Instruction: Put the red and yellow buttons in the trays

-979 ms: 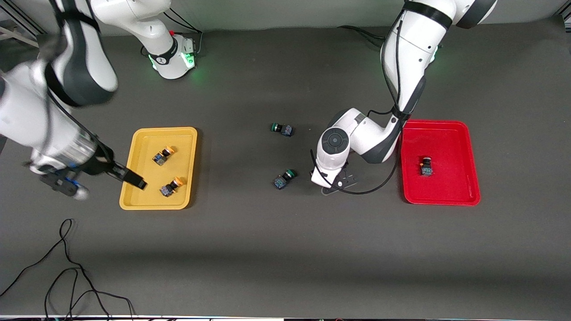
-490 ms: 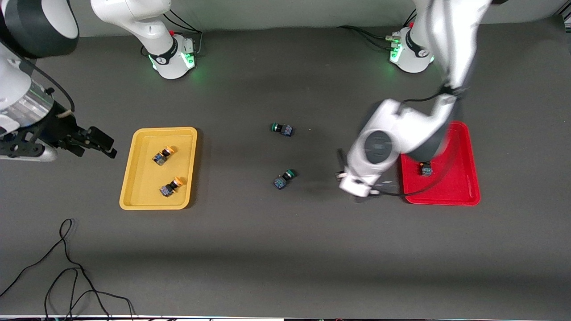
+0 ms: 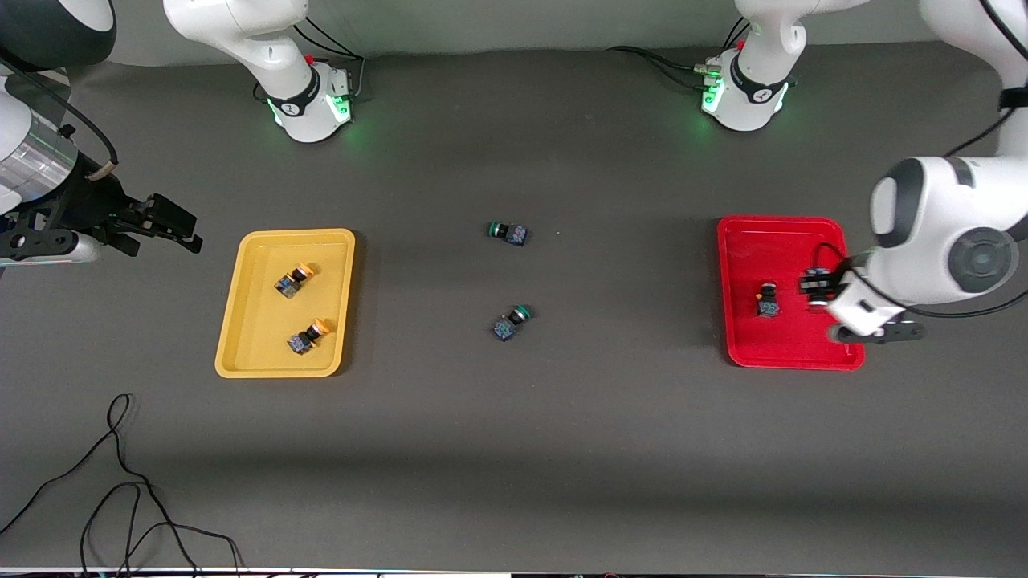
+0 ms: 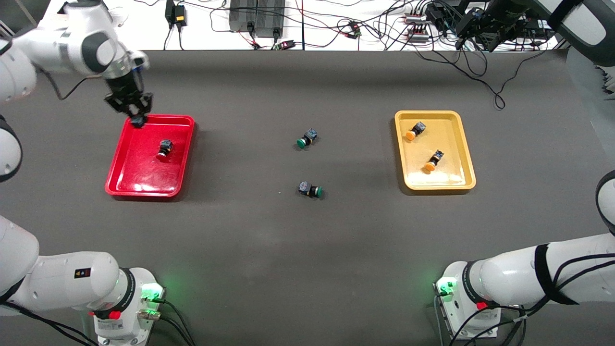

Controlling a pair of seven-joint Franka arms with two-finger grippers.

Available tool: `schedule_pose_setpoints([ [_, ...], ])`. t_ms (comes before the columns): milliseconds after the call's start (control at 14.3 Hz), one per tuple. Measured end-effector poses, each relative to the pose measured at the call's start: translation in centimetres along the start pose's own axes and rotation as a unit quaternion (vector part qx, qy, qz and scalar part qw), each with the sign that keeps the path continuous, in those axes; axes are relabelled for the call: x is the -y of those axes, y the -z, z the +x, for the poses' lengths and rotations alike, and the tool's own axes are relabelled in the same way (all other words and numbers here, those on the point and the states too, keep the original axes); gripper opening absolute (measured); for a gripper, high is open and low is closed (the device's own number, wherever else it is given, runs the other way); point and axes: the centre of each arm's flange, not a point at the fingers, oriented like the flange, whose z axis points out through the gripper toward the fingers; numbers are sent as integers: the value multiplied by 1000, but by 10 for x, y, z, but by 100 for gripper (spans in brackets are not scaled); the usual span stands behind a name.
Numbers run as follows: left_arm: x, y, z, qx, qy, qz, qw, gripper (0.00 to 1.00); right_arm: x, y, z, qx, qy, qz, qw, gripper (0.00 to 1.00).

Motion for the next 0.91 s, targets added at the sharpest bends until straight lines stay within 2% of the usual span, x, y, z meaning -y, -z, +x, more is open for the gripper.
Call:
schedule_pose_setpoints([
  [210,23,-75,-4,-7,-25,13,1000,42,-3,-5,1,9,0,-4,1000,100],
  [350,23,-106,0,-4,-33,13,999,42,-16,-6,0,17,6,-8,1000,100],
  [490,24,-110,4,-2,-35,13,999,59,-26,-4,1,15,7,-8,1000,100],
  [699,35,-71,13,17,-40,20,999,93,-18,3,3,8,14,-8,1000,100],
  [769,38,-47,15,25,-39,24,999,100,-15,5,3,5,16,-8,1000,100],
  [909,42,11,15,31,-44,29,998,100,-13,5,5,5,18,-8,1000,100],
])
